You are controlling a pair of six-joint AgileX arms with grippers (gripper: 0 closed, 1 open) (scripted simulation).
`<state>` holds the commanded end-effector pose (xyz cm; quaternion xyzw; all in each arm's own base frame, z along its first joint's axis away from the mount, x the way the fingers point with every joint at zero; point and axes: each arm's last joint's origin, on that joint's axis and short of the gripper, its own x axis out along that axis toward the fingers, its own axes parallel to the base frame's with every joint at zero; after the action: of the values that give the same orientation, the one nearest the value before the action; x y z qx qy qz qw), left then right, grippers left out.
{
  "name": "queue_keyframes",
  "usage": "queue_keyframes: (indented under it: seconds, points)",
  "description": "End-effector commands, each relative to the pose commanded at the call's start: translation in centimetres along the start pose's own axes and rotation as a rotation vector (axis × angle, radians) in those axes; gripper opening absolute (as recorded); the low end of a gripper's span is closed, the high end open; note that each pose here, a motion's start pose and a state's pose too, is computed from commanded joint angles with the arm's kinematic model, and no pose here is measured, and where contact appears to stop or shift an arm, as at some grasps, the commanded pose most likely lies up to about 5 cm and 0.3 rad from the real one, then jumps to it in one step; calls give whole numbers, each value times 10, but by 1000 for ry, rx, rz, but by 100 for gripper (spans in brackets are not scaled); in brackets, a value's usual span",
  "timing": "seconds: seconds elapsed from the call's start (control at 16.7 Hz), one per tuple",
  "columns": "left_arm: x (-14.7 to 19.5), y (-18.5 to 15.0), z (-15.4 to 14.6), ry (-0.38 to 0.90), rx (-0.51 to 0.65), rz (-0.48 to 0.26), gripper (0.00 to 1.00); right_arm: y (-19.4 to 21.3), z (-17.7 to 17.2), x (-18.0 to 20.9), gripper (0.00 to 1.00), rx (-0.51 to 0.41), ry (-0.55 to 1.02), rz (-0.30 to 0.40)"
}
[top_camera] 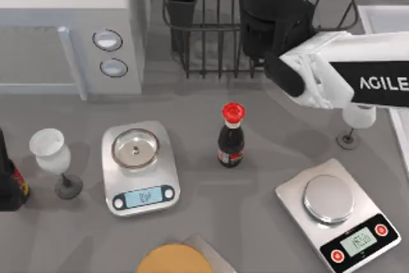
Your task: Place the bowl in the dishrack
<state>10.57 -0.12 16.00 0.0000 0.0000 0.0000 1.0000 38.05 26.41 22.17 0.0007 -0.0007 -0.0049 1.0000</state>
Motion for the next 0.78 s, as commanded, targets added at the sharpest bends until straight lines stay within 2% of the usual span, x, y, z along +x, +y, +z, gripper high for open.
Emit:
queue_keyframes:
  seconds: [0.24,0.78]
  points:
    - [0,0,0,0,0,0,100,-2,-3,2,0,-1,1,0]
    - [0,0,0,0,0,0,100,-2,-3,2,68,-1,1,0]
